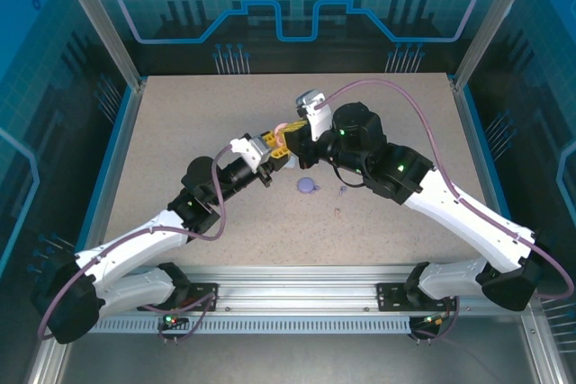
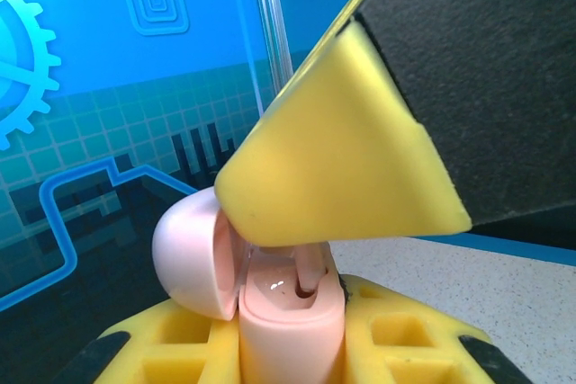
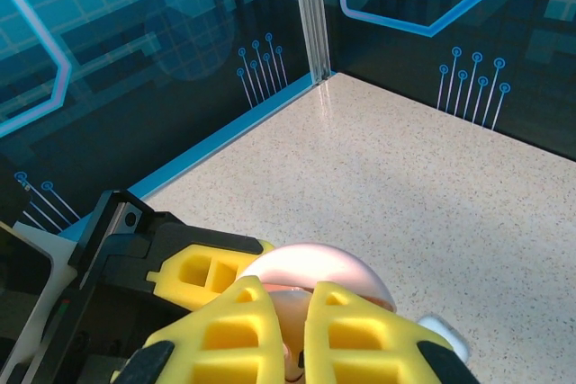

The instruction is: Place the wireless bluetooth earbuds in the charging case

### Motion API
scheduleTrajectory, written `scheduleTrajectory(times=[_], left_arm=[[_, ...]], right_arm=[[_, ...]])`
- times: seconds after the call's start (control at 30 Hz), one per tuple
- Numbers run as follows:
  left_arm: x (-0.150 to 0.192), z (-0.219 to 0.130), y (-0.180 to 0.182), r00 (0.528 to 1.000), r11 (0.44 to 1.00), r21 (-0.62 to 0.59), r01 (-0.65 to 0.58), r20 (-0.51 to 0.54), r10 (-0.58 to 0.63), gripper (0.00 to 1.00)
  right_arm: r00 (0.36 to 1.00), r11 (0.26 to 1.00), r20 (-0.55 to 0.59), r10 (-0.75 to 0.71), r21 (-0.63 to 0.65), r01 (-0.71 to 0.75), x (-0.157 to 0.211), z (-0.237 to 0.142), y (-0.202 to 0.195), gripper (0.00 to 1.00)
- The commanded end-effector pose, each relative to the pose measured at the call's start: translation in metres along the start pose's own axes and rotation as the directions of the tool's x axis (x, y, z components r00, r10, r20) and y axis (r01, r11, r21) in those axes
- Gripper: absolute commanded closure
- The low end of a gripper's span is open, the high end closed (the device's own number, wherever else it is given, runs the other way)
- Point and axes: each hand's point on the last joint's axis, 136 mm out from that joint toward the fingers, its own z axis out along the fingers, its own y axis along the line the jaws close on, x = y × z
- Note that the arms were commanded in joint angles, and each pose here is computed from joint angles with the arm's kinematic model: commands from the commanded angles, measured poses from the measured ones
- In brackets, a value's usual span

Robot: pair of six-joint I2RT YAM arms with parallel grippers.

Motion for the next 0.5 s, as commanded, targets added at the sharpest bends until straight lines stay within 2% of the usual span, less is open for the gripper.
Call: scheduleTrajectory(times=[0.0, 0.13, 0.3, 0.47], left_arm=[[-0.037, -0.002, 0.001, 0.995, 1.000, 0.003, -0.011, 0.101, 0.010, 1.00], [-0.038, -0.001, 0.000, 0.995, 1.000, 0.007, -0.012, 0.102, 0.011, 1.00], [-0.040, -0.001, 0.000, 0.995, 1.000, 0.014, -0.014, 0.100, 0.012, 1.00], [-0.041, -0.001, 0.000, 0.995, 1.000, 0.014, -0.009, 0.099, 0.008, 1.00]], right_arm=[[1.000, 1.000, -0.004, 0.010, 0.004, -0.010, 0.003, -0.006, -0.003, 0.93], [0.999, 0.999, -0.040, -0.036, 0.000, 0.036, 0.009, -0.005, -0.003, 0.94], [0.979, 0.986, -0.131, -0.155, -0.090, 0.144, 0.024, -0.002, 0.010, 0.94], [0.966, 0.970, -0.154, -0.209, -0.158, 0.185, 0.031, -0.003, 0.019, 0.94]])
